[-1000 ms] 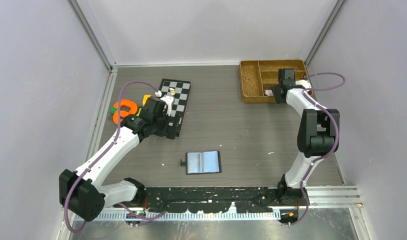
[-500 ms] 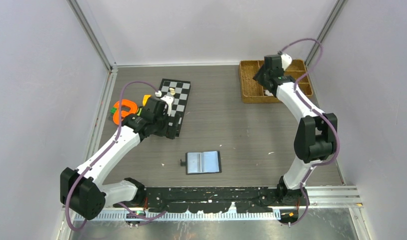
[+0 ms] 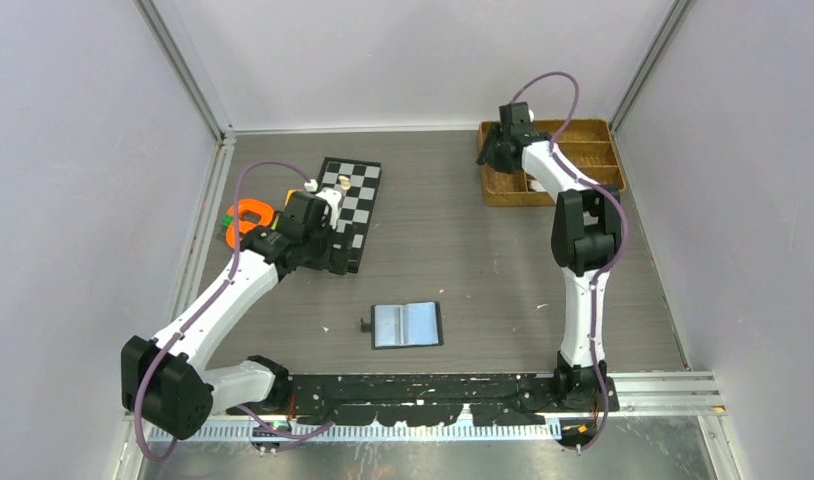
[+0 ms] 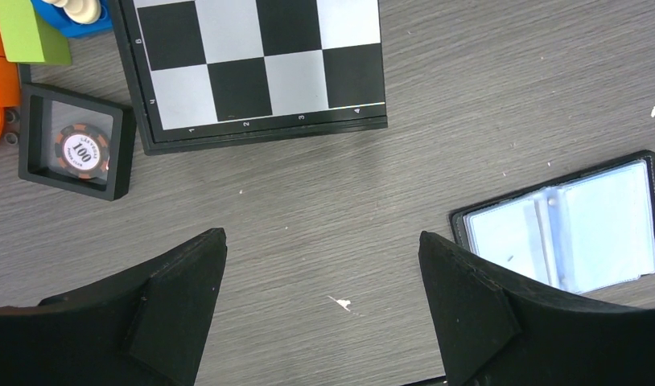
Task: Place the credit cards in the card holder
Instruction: Move the storage box to the center of the board.
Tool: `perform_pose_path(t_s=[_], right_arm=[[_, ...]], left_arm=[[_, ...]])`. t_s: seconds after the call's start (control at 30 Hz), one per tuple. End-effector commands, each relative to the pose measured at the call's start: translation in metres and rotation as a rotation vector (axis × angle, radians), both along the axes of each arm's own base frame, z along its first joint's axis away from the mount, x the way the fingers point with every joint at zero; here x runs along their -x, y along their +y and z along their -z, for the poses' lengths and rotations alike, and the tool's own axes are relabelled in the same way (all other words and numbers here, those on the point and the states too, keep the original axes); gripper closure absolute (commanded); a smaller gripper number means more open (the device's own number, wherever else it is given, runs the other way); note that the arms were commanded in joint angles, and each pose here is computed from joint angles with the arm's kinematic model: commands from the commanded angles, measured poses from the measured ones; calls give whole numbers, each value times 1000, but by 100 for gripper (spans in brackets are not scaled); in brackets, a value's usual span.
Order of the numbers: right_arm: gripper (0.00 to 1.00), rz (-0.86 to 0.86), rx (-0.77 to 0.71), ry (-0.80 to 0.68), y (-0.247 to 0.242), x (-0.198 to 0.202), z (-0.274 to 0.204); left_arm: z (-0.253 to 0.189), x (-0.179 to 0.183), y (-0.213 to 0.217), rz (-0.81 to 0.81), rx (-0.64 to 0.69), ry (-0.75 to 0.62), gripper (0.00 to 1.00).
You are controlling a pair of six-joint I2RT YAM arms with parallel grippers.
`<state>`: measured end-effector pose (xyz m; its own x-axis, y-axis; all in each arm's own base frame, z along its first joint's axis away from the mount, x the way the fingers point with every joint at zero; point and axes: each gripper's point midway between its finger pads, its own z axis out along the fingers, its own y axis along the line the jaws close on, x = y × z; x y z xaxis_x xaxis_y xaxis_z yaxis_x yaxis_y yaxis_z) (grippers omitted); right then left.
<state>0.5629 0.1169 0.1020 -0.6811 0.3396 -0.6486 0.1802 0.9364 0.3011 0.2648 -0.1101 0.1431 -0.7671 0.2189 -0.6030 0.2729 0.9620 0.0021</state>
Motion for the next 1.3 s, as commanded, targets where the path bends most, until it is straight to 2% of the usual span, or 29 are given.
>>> perform_pose_path(t_s=[0.0, 0.1, 0.23, 0.33, 0.5, 0.73, 0.87, 1.0, 1.13, 1.27], right_arm=[[47, -126, -8, 0, 25, -7, -7], [56, -171, -16, 26, 34, -7, 5], [80, -257, -15, 42, 51, 1, 14], [95, -324, -6, 52, 64, 13, 16], [99, -466, 12, 63, 90, 50, 14], [99, -636, 80, 140, 121, 139, 16], [90, -652, 86, 173, 128, 193, 9], [59, -580, 93, 193, 111, 235, -7], [36, -406, 133, 138, 78, 247, -41], [26, -160, 180, 88, 38, 250, -67]], left_arm=[[-4, -8, -4, 14, 18, -26, 8], [-4, -9, -4, 12, 18, -27, 8], [-2, -9, -4, 12, 19, -19, 8], [-1, -9, -4, 13, 21, -17, 8], [-2, -7, -6, 17, 30, -15, 8], [-6, -6, -10, 27, 56, -20, 9], [-10, -5, -13, 37, 77, -27, 11], [-22, -8, -28, 54, 162, -47, 14], [-38, -21, -56, 89, 275, -52, 14], [-50, -50, -90, 134, 361, -43, 14]])
